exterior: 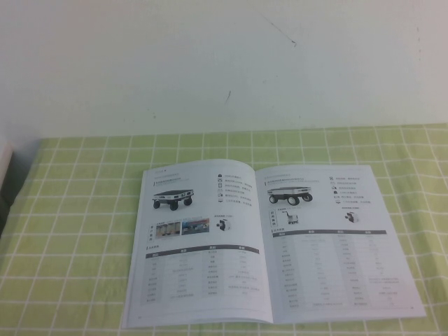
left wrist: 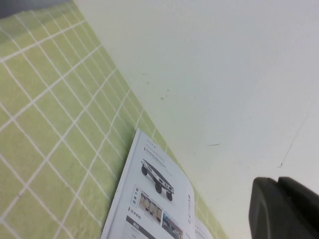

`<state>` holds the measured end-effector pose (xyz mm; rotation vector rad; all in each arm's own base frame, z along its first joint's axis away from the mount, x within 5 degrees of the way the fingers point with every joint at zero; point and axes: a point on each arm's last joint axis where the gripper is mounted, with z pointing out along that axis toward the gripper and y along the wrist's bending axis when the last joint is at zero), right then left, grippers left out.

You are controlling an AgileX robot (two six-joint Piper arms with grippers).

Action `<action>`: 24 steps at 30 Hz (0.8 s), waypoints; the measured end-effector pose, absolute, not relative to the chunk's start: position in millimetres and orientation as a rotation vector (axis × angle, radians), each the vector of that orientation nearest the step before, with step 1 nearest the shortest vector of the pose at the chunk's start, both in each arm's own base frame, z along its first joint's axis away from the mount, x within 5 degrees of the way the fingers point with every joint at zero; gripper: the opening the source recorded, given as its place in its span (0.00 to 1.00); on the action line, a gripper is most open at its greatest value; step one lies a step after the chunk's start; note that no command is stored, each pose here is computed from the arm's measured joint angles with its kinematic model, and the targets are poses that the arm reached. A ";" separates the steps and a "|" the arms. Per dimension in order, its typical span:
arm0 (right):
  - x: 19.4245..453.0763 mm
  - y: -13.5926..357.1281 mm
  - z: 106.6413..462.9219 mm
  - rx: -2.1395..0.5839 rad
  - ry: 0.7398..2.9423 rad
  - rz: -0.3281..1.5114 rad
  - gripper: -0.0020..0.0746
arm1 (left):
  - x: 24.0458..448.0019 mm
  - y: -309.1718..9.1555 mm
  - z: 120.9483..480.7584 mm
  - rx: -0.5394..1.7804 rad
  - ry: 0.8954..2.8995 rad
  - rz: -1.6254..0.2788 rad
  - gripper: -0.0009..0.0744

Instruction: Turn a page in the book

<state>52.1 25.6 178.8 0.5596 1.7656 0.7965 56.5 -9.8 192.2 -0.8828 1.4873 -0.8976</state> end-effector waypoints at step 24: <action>51.6 30.0 180.1 0.202 1.821 0.592 0.04 | 47.3 -28.3 275.7 -0.102 1.654 -0.487 0.01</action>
